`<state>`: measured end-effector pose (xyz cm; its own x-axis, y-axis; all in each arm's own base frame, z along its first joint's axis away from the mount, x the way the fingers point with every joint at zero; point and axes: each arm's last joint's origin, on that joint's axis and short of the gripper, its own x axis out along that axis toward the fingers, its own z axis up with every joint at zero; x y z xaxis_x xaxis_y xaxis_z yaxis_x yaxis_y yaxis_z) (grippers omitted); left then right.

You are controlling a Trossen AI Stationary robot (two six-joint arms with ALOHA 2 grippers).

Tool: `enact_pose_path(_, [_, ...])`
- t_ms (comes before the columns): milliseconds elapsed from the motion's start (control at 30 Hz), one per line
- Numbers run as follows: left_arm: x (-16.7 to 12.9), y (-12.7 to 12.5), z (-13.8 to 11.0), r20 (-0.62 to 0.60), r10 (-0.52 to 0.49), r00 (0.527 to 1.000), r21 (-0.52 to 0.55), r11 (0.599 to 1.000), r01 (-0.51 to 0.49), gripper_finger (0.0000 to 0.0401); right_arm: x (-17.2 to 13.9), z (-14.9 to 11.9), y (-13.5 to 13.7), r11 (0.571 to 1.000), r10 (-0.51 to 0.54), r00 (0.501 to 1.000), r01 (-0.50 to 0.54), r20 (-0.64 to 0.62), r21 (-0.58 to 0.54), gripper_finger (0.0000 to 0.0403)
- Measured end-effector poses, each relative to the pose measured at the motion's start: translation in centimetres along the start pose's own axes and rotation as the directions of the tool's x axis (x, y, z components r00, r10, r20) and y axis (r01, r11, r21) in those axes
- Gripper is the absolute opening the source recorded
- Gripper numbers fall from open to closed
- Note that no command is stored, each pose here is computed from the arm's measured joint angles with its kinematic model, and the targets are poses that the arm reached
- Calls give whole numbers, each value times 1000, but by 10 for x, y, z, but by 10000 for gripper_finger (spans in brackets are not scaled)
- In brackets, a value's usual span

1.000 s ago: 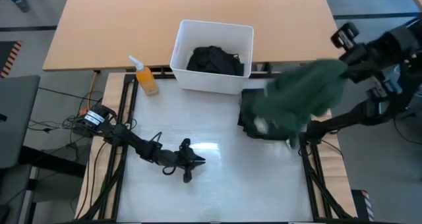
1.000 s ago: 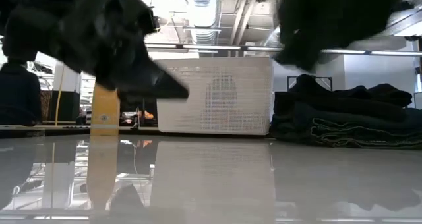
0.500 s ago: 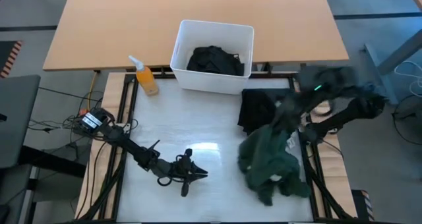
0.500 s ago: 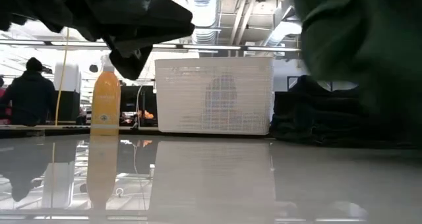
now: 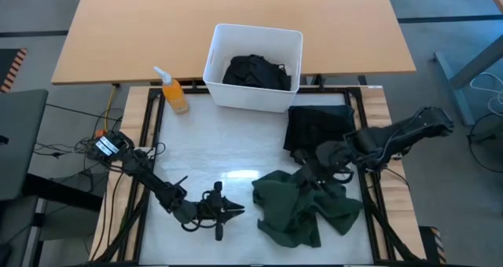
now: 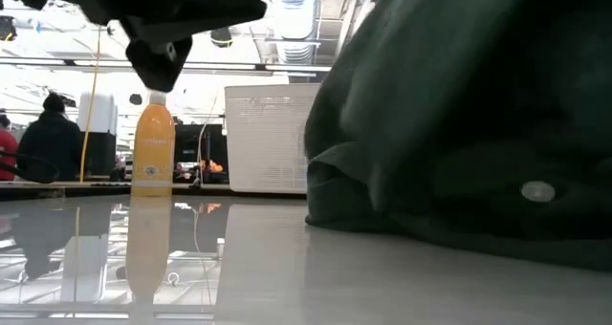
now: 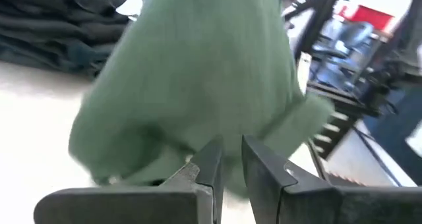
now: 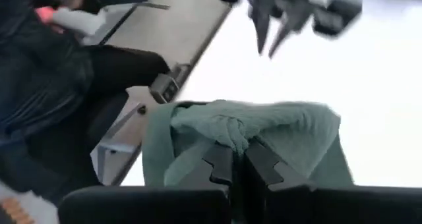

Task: Fold laundry
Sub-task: Remove the green polo shirt from the white bin, then fold the green polo shirt

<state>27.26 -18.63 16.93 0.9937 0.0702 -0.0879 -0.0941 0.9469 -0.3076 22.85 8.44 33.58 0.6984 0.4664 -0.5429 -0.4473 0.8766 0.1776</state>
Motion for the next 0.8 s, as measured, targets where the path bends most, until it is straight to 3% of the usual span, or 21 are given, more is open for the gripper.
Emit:
enact_pose_path(200, [10, -6, 12, 27, 5, 1000, 6, 1000, -5, 42, 20, -37, 4, 999, 26, 986, -33, 166, 42, 27])
enact_pose_path(467, [21, -22, 24, -25, -13, 1000, 51, 999, 14, 42, 31, -49, -4, 987, -125, 965, 97, 231, 128, 32])
enact_pose_path(667, [29, -33, 32, -5, -38, 999, 71, 997, 39, 49, 32, -46, -17, 925, -326, 909, 250, 261, 285, 28])
enact_pose_path(800, [43, -36, 30, 14, 14, 1000, 89, 996, -15, 69, 33, -46, -26, 864, -430, 865, 312, 257, 396, 29])
